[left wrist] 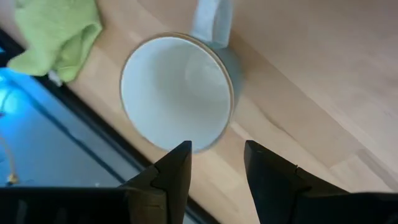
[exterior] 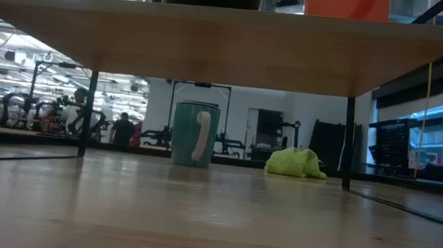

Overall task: Stack small to large cups/mugs on shelf
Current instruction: Put the white mugs on the shelf

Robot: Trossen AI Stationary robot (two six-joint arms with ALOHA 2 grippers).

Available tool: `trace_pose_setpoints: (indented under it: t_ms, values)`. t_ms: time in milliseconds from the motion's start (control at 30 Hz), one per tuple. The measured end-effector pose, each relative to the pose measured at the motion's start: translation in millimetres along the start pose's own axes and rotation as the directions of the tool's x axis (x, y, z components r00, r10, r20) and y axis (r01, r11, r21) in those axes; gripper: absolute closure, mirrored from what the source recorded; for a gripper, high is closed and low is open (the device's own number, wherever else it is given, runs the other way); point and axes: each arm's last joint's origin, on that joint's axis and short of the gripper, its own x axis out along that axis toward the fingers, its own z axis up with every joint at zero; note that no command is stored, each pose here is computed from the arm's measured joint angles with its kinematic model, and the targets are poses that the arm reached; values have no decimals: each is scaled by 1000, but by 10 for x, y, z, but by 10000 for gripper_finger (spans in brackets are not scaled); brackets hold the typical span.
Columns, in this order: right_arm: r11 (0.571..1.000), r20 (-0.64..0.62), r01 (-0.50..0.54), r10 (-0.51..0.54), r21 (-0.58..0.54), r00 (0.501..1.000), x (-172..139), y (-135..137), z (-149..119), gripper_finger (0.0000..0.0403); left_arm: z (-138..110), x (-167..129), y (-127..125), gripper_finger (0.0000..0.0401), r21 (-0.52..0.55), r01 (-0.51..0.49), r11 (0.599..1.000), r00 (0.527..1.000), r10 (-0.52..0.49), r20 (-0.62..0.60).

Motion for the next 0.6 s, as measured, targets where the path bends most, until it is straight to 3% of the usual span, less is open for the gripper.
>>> trace_pose_setpoints:
  t_ms: [200,600]
  values:
    - [1000,0,0,0,17,1000,0,1,-1,243,35,206,27,259,31,58,998,998,-58,-11]
    - [1000,-22,3,-3,20,1000,2,-3,-21,243,54,213,23,259,22,81,996,994,-83,69]
